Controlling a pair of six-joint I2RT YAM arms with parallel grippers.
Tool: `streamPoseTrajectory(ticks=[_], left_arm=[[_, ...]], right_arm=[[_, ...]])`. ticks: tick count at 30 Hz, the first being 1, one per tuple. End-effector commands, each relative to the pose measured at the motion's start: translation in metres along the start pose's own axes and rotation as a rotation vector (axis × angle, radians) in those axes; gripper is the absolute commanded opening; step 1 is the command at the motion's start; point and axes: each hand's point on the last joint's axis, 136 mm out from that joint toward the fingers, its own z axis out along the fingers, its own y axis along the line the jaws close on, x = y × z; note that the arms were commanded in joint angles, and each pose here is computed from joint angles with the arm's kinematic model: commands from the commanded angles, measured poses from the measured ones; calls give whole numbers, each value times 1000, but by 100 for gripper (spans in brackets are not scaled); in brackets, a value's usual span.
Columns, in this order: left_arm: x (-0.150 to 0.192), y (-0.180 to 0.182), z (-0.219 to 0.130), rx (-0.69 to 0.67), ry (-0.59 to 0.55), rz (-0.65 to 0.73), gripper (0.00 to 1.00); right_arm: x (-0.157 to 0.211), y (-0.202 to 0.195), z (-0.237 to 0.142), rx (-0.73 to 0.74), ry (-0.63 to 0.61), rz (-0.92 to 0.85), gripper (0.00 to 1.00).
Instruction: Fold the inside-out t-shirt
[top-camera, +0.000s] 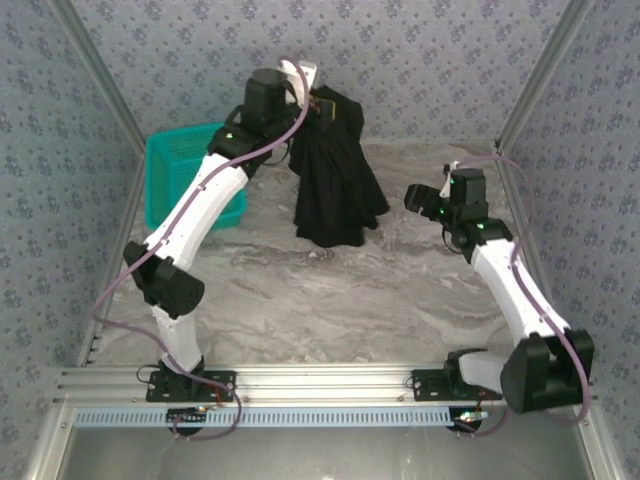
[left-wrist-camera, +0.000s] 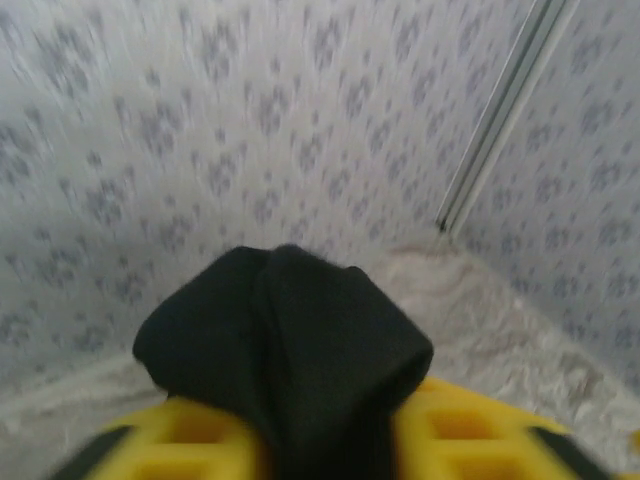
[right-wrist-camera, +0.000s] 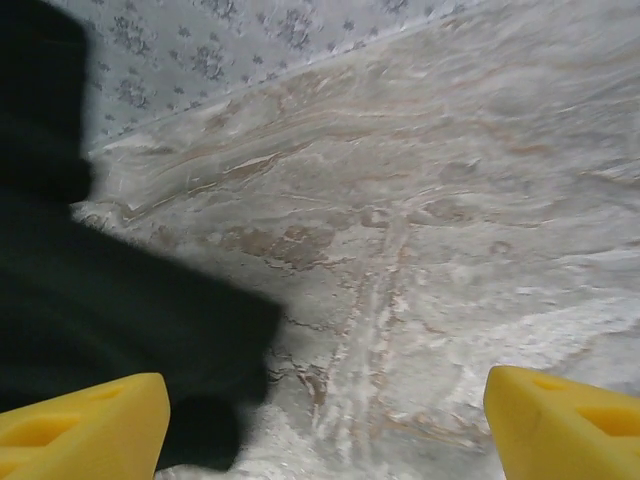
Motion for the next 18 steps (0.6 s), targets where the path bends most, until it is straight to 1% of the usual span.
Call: streamPoseTrajectory(ticks=[1, 3, 4, 6, 7, 9, 10, 12, 14, 16, 18], left_arm=[[22, 22, 13, -99, 74, 13, 64], [54, 47, 23, -190, 179, 1, 71], [68, 56, 22, -213, 232, -15, 74], [93, 57, 15, -202, 289, -50, 79], [103, 55, 9, -188, 289, -71, 84], [136, 57, -1, -178, 290, -113, 91], [147, 60, -8, -186, 281, -141, 92], [175, 65, -16, -195, 315, -191, 92], [204, 61, -24, -203, 378, -213, 92], [237, 50, -32, -180, 423, -219, 91], [264, 43, -37, -164, 444, -238, 91]], right_arm=[[29, -1, 3, -5, 111, -60, 85], [40, 8, 12, -35, 166, -79, 85], [45, 11, 18, -36, 195, -97, 85], [58, 14, 33, -33, 255, -120, 85], [64, 17, 42, -33, 290, -128, 85], [81, 14, 65, 0, 363, -141, 85], [87, 8, 76, 31, 401, -137, 84], [98, -8, 90, 81, 461, -115, 84], [98, -36, 94, 179, 474, -104, 83], [97, -63, 95, 255, 468, -77, 82], [104, -75, 102, 249, 517, -29, 81]])
